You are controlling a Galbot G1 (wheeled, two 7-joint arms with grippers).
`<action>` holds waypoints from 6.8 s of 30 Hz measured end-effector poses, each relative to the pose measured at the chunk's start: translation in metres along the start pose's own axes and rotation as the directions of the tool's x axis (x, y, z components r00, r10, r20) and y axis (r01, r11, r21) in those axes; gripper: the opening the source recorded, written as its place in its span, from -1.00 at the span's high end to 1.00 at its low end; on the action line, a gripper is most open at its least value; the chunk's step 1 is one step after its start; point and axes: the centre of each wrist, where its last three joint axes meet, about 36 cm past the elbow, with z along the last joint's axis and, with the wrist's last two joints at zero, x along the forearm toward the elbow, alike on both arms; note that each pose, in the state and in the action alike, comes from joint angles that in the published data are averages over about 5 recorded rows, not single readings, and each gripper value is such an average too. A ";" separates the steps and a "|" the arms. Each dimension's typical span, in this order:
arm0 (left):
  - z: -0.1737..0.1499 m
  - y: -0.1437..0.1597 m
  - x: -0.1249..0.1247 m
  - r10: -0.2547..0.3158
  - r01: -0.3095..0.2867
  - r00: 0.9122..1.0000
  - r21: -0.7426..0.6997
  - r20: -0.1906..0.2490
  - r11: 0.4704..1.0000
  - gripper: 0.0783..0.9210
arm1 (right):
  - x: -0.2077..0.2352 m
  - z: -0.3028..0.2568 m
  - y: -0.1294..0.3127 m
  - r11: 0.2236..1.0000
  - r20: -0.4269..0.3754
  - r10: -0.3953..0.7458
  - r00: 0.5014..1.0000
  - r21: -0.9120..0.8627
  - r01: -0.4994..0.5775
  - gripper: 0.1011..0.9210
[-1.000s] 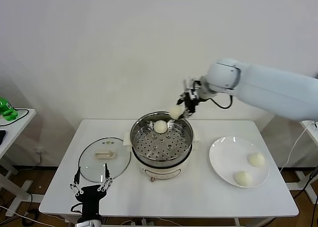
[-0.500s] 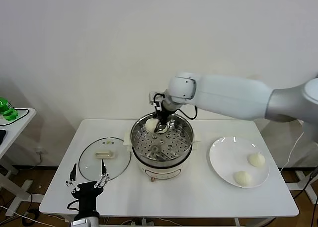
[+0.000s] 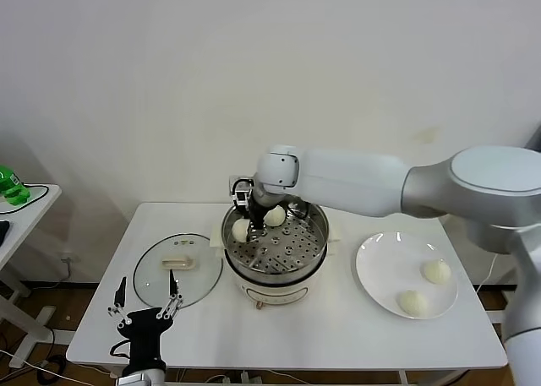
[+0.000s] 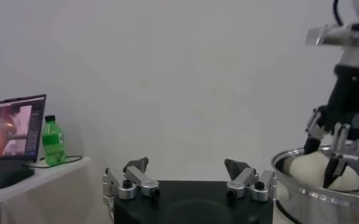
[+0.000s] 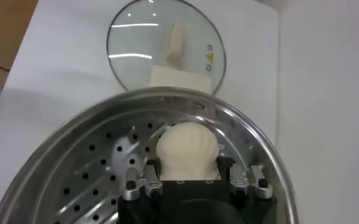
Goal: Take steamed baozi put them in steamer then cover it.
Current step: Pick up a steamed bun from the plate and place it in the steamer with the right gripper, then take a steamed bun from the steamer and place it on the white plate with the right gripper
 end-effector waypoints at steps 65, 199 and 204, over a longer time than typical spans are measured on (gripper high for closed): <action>0.008 -0.002 0.020 0.040 -0.041 0.998 -0.030 -0.039 0.999 -0.77 | 0.178 0.262 0.073 0.977 -0.180 0.100 0.979 0.206 -0.062 -0.76; 0.011 -0.012 0.045 0.045 -0.047 0.997 -0.043 -0.055 0.998 -0.77 | 0.047 0.401 0.205 0.971 -0.197 -0.208 0.958 -0.159 0.178 -0.49; 0.011 -0.013 0.045 0.045 -0.047 0.997 -0.041 -0.055 0.998 -0.77 | 0.046 0.402 0.205 0.969 -0.199 -0.215 0.956 -0.162 0.184 -0.27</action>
